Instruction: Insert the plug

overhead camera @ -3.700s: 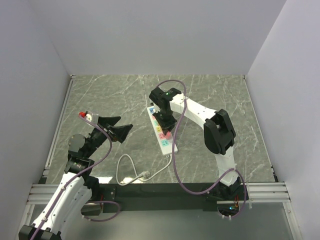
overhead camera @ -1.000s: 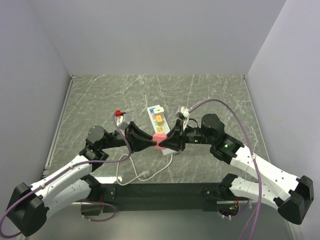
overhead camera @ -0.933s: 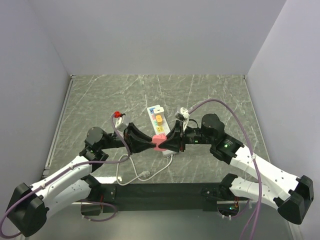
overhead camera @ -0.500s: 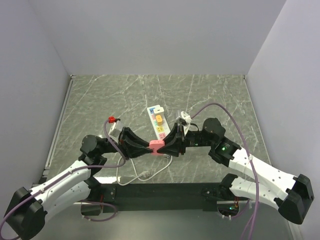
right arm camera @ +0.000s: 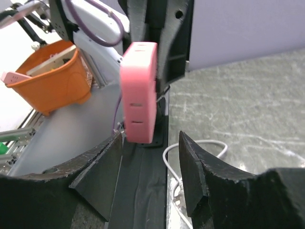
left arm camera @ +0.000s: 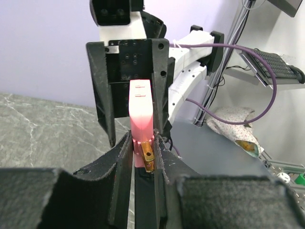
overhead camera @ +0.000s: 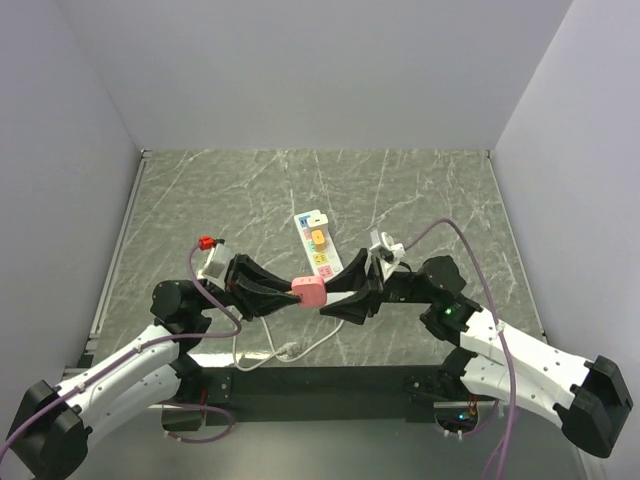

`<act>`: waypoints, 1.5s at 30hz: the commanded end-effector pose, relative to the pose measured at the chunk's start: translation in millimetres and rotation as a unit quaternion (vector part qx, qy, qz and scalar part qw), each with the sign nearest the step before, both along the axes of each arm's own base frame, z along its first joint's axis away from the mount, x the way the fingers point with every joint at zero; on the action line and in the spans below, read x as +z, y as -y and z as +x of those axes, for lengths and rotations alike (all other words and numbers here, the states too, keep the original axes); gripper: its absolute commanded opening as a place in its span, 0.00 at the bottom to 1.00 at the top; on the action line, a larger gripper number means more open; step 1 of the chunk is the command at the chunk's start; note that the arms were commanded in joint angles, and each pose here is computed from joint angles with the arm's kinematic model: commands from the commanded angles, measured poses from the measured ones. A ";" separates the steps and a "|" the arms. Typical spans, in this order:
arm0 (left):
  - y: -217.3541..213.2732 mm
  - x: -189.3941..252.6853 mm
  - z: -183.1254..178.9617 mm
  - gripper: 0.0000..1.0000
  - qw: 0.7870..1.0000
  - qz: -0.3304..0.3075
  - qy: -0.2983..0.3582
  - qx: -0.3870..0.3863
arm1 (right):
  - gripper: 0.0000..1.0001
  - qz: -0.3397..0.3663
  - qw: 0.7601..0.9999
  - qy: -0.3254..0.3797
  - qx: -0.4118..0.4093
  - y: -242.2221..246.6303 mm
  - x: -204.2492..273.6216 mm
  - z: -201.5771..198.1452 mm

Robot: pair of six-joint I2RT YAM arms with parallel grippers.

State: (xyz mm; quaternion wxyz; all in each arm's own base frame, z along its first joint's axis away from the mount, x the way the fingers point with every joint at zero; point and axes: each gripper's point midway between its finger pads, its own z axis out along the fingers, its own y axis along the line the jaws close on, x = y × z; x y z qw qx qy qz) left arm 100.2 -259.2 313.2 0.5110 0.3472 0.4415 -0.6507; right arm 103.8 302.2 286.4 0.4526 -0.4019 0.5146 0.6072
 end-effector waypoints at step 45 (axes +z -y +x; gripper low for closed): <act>-32.0 -2.0 81.0 0.93 0.969 0.008 -0.010 0.248 | 0.00 -0.034 0.954 0.021 -0.298 47.4 73.9 84.6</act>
